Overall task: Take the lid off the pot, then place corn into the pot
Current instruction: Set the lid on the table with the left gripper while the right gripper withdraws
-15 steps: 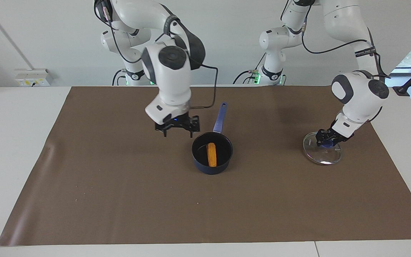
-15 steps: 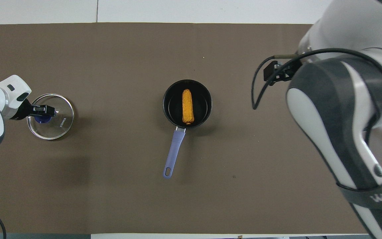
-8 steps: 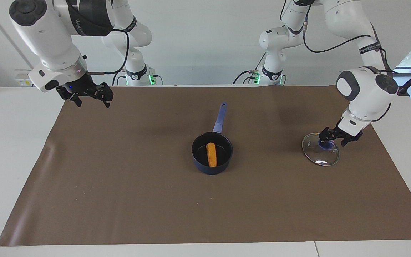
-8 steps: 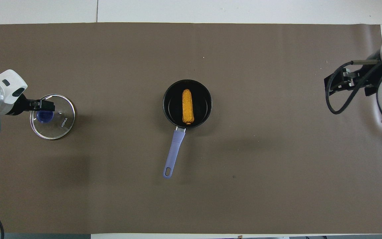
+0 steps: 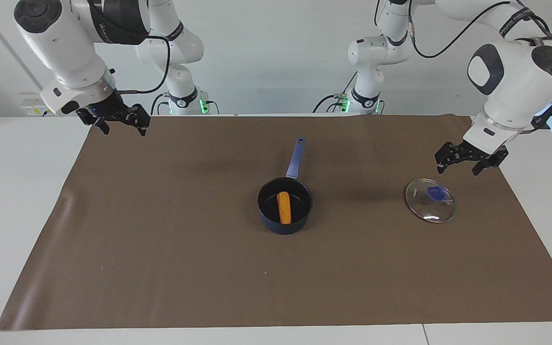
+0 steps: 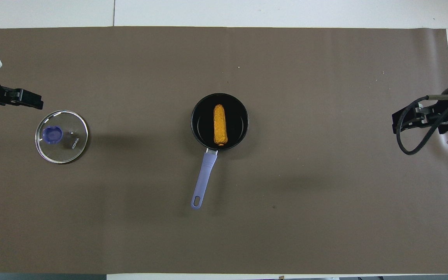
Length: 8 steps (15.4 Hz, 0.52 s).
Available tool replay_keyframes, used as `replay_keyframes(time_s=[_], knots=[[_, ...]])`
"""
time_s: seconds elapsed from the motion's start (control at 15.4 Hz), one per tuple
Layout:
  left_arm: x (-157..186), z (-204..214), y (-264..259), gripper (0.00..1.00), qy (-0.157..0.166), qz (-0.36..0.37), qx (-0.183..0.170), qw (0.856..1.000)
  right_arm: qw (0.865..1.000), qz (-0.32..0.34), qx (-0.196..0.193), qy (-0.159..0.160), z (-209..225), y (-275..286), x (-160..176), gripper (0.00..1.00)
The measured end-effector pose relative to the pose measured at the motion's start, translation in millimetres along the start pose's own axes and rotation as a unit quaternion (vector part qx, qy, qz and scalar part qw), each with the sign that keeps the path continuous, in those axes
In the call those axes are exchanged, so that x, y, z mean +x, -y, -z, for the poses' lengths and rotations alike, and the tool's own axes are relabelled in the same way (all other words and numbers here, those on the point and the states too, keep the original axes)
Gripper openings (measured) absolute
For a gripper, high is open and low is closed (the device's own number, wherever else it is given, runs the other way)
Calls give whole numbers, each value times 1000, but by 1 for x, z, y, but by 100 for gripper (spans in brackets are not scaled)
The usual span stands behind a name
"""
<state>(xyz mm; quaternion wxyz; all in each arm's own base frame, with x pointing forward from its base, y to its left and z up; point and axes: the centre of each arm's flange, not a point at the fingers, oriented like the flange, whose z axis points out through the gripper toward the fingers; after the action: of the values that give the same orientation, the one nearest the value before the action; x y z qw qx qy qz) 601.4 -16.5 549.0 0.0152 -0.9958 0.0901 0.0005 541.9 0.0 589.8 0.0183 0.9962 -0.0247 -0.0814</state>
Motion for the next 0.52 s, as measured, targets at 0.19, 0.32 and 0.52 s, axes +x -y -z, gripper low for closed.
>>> replay_keyframes(time_s=[0.19, 0.32, 0.52], knots=[[-16, 21, -3, 100, 10, 2, 1, 1000, 1000, 5, 1, -4, -1, -2, -5, 100], [-26, 30, -6, 100, 18, 9, 0, 1000, 1000, 8, 1, -8, -2, -3, -6, 100], [-38, 41, -22, 100, 25, 19, 1, 1000, 1000, 6, 2, -17, -3, -6, -3, 100]])
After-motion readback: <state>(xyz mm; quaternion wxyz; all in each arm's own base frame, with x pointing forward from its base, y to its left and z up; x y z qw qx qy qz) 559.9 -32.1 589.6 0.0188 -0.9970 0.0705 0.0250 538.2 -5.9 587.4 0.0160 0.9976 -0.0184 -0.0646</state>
